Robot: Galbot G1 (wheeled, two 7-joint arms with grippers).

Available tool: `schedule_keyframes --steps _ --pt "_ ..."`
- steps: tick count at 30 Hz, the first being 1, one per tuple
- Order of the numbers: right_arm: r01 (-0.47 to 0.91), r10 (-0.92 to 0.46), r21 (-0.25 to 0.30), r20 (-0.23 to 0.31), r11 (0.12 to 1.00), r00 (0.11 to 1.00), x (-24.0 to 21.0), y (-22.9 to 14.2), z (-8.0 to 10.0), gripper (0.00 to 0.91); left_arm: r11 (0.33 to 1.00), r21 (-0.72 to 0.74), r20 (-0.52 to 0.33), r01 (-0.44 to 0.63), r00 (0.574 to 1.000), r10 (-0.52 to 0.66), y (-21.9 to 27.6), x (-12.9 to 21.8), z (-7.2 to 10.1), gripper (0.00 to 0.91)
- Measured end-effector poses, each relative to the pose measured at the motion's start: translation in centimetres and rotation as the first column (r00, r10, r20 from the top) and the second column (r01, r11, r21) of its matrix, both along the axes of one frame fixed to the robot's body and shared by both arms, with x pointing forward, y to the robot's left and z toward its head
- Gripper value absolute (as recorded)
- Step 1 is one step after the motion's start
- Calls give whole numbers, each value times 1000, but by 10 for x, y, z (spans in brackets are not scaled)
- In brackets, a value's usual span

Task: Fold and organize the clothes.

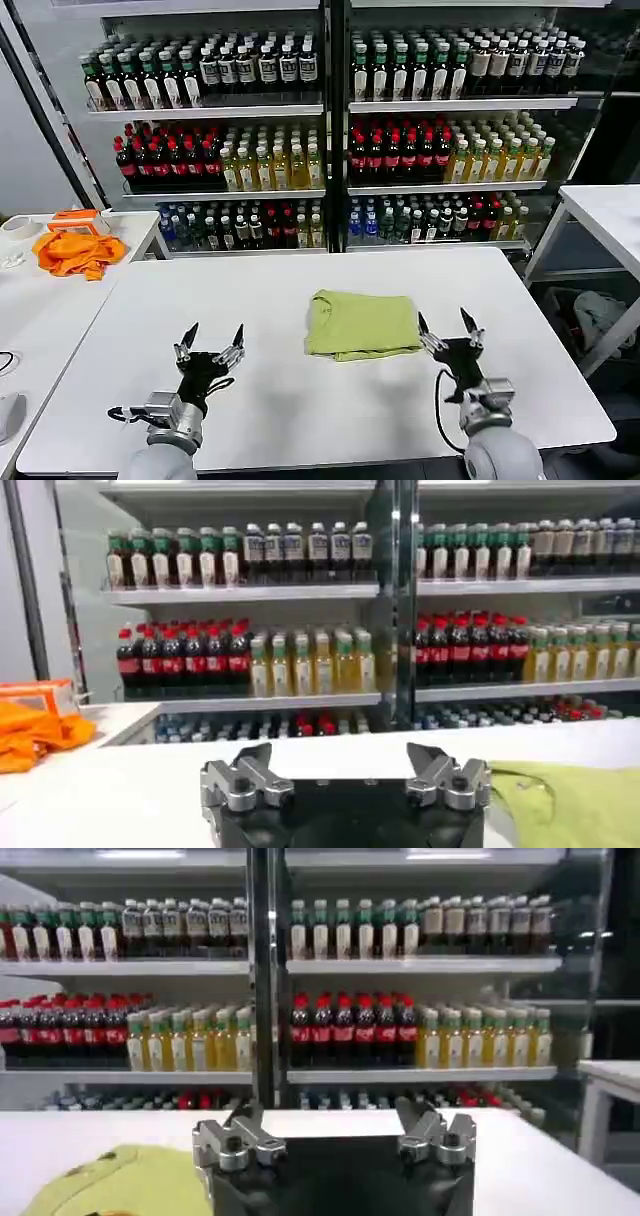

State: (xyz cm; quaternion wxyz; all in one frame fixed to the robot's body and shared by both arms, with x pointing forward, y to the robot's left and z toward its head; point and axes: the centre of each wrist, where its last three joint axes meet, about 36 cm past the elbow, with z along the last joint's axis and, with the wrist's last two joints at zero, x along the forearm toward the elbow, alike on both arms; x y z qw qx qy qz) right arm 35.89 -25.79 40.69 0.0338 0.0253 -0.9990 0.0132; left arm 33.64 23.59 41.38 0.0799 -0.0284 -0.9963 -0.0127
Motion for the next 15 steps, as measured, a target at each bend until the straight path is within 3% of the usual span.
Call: schedule_keyframes --steps 15 --pt "-29 33 -89 47 996 998 -63 -1 16 907 1000 -17 -12 13 1000 -14 -7 -18 1 907"
